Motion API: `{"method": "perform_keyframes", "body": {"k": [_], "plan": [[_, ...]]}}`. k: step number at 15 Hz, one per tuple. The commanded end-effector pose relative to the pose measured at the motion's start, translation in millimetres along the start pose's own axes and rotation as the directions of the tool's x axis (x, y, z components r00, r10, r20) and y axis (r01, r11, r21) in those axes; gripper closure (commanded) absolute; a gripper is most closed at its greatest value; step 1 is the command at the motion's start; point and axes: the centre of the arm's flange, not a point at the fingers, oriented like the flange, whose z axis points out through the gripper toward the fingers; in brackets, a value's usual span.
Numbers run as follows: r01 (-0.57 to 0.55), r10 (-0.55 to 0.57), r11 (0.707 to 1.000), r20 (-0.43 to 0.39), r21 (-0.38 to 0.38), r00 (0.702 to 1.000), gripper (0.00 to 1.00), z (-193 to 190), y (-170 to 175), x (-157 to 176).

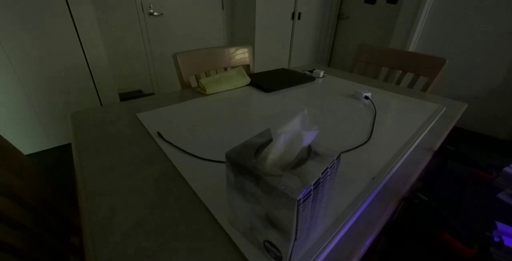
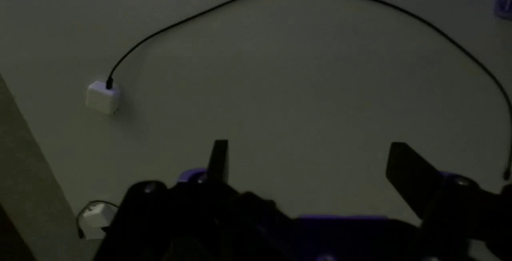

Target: Put the charging cable in circle form.

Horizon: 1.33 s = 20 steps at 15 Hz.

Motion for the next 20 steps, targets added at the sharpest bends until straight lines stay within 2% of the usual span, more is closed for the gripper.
{"method": "perform_keyframes", "body": {"k": [1, 7, 10, 13, 15, 16, 20], "plan": [[-0.181, 0.18, 0.979, -0.02, -0.092, 0.984, 0.0, 14, 20, 12], [-0.429, 0.427, 0.899, -0.043, -0.086, 0.903, 0.0, 38, 75, 14], [-0.436, 0.436, 0.898, -0.014, -0.062, 0.9, 0.0, 55, 101, 6], [-0.465, 0.468, 0.882, 0.033, -0.079, 0.883, 0.0, 76, 127, -3], [-0.447, 0.452, 0.892, 0.086, -0.064, 0.888, 0.0, 92, 142, -11], [-0.466, 0.47, 0.882, 0.056, -0.076, 0.881, 0.0, 72, 126, -9], [-0.463, 0.468, 0.883, 0.059, -0.076, 0.882, 0.0, 73, 127, -10]]}}
